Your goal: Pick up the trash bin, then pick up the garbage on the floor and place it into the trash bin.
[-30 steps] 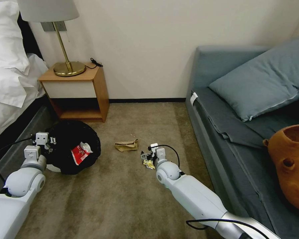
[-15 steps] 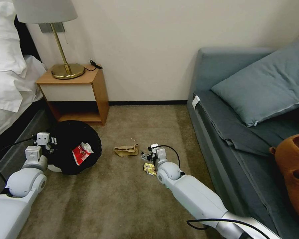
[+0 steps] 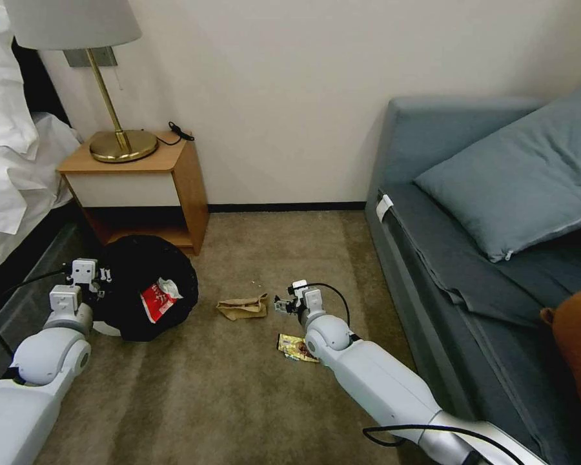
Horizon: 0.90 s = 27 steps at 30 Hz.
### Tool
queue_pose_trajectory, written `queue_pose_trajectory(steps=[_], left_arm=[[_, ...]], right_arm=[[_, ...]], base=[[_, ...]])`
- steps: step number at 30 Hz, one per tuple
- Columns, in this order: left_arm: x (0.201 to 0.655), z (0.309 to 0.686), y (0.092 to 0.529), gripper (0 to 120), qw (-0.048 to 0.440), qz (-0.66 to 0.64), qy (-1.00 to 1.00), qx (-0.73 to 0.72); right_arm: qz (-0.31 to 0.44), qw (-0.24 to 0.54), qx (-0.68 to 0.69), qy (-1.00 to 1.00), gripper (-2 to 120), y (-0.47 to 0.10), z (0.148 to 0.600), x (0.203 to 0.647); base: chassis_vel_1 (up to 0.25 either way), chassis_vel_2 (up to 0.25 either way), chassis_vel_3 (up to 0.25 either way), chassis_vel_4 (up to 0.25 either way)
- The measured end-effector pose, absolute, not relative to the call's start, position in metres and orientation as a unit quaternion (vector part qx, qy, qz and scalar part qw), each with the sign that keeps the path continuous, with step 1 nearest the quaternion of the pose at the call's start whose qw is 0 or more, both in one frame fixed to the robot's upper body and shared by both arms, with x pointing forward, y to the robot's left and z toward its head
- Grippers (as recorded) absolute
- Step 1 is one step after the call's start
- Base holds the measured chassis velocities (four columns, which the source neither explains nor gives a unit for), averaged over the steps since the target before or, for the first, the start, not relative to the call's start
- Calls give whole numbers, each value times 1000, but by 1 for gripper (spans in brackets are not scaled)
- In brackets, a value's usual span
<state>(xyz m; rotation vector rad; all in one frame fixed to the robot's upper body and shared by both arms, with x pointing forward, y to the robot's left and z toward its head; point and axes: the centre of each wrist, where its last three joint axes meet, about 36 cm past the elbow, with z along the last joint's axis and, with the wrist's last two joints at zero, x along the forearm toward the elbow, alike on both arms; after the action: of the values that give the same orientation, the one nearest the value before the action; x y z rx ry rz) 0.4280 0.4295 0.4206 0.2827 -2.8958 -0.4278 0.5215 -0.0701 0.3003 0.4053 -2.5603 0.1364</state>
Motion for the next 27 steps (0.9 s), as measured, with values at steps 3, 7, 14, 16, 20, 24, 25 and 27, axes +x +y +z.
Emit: queue_pose_trajectory(steps=[3, 7, 14, 16, 20, 24, 25, 27], left_arm=[[427, 419, 429, 4, 102, -144, -980, 95], [423, 415, 428, 4, 106, -143, -979, 95], [419, 414, 427, 4, 107, -141, -980, 96], [416, 412, 424, 4, 107, -140, -980, 94], [412, 411, 421, 4, 109, -140, -980, 92], [407, 409, 418, 4, 111, -140, -980, 90], [407, 409, 418, 4, 111, -140, -980, 90], [404, 408, 419, 4, 113, -141, -979, 91]], right_arm=[[51, 270, 150, -950, 100, -70, 299, 521], [53, 271, 152, -949, 100, -70, 297, 518], [57, 272, 155, -948, 100, -70, 295, 516], [60, 272, 156, -948, 100, -71, 295, 516], [66, 270, 159, -947, 100, -72, 295, 515], [74, 272, 169, -944, 100, -74, 297, 512], [74, 272, 169, -944, 100, -74, 297, 512], [77, 274, 171, -943, 100, -76, 297, 513]], base=[[-79, 96, 79, -87], [-62, 82, 80, -80], [-103, 83, 71, -75], [-119, 89, 91, -93], [-112, 96, 93, -100], [-76, 91, 69, -55], [-70, 74, 33, -36], [0, 0, 0, 0]])
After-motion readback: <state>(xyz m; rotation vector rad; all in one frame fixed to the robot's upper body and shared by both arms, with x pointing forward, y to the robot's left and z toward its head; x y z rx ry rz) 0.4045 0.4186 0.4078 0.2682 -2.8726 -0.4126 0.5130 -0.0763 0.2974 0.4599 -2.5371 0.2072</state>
